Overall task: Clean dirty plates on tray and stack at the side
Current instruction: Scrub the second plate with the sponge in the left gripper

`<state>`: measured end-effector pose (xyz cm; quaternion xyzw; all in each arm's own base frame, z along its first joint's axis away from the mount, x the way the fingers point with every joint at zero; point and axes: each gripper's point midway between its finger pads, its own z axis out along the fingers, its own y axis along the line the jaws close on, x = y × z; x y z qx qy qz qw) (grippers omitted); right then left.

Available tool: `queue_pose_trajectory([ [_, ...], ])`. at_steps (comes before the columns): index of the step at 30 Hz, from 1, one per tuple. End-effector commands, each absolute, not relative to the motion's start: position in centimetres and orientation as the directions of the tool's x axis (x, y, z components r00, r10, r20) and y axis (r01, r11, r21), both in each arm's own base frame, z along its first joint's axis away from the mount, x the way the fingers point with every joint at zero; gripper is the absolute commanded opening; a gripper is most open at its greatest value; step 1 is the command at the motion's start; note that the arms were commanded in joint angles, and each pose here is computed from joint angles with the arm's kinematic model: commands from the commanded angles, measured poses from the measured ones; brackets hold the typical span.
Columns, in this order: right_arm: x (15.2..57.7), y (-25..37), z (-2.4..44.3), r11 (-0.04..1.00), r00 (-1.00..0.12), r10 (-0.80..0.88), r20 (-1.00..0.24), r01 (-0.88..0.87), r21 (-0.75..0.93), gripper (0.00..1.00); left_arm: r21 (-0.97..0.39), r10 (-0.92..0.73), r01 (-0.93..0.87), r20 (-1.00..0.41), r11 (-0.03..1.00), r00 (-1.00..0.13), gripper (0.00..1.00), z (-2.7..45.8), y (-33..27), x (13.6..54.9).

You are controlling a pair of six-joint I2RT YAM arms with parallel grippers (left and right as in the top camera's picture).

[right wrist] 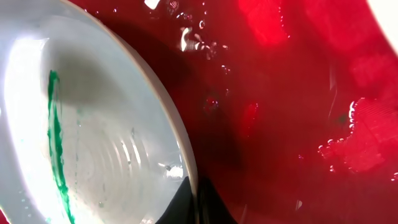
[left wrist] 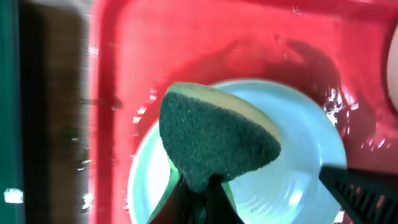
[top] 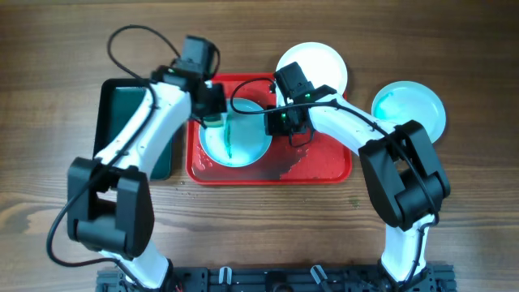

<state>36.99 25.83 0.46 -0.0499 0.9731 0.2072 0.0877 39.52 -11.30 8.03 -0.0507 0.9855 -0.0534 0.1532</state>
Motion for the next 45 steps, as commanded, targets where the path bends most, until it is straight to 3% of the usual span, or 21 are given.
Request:
queue_pose_trajectory([
  [1, 37.1, 25.9, -0.1, 0.911, -0.982, -0.058, -0.18, -0.126, 0.394, 0.04, -0.106, -0.053, -0.021, -0.301, 0.994, -0.952, 0.04, 5.3, -11.9, 39.4],
  [9, 37.1, 25.9, -0.1, 0.91, -0.981, -0.064, -0.184, -0.133, 0.393, 0.04, -0.076, -0.043, -0.03, -0.176, 0.997, -0.983, 0.04, -1.5, -11.8, 38.4],
  [11, 37.2, 25.9, -0.1, 0.91, -0.981, -0.065, -0.185, -0.134, 0.393, 0.04, -0.14, -0.038, -0.019, -0.132, 0.99, -0.99, 0.04, -2.2, -13.0, 37.8],
  [15, 37.2, 25.9, -0.1, 0.91, -0.981, -0.065, -0.185, -0.134, 0.393, 0.04, -0.451, 0.196, 0.221, -0.102, 0.865, -0.975, 0.04, -0.7, -19.5, 35.1],
  [18, 37.2, 25.9, -0.1, 0.91, -0.981, -0.065, -0.185, -0.134, 0.393, 0.04, -0.483, 0.306, 0.304, -0.077, 0.821, -0.949, 0.04, -0.5, -20.2, 32.9],
  [21, 37.2, 25.9, -0.1, 0.91, -0.981, -0.065, -0.185, -0.134, 0.393, 0.04, -0.39, 0.293, 0.28, -0.028, 0.877, -0.956, 0.04, -1.4, -17.9, 32.7],
  [23, 37.2, 25.9, -0.1, 0.91, -0.981, -0.065, -0.185, -0.135, 0.392, 0.04, -0.178, 0.13, 0.124, 0.019, 0.976, -0.991, 0.04, -2.4, -13.3, 33.6],
  [25, 37.2, 25.9, -0.1, 0.91, -0.981, -0.066, -0.185, -0.135, 0.392, 0.04, -0.021, -0.031, -0.032, 0.018, 0.999, -0.999, 0.04, -2.7, -9.9, 34.1],
  [28, 37.2, 25.9, -0.1, 0.91, -0.981, -0.065, -0.185, -0.134, 0.392, 0.04, 0.225, -0.306, -0.313, -0.066, 0.923, -0.95, 0.04, -2.0, -4.6, 34.0],
  [33, 37.2, 25.9, -0.1, 0.91, -0.981, -0.064, -0.185, -0.134, 0.393, 0.04, 0.287, -0.349, -0.37, -0.124, 0.883, -0.929, 0.04, -1.2, -3.7, 33.9],
  [35, 37.2, 25.9, -0.1, 0.91, -0.981, -0.064, -0.186, -0.134, 0.393, 0.04, 0.249, -0.295, -0.305, -0.078, 0.919, -0.952, 0.04, -1.4, -5.1, 33.6],
  [38, 37.2, 25.9, -0.1, 0.91, -0.981, -0.064, -0.186, -0.134, 0.393, 0.04, 0.015, -0.008, -0.007, 0.07, 1.0, -0.998, 0.04, -2.0, -10.5, 32.1],
  [41, 37.2, 25.9, -0.1, 0.91, -0.98, -0.065, -0.186, -0.135, 0.393, 0.04, -0.264, 0.33, 0.299, 0.082, 0.917, -0.94, 0.04, -1.3, -15.8, 30.1],
  [45, 37.2, 25.9, -0.1, 0.91, -0.98, -0.065, -0.186, -0.134, 0.392, 0.04, -0.353, 0.465, 0.427, 0.024, 0.833, -0.885, 0.04, -0.9, -18.1, 29.4],
])
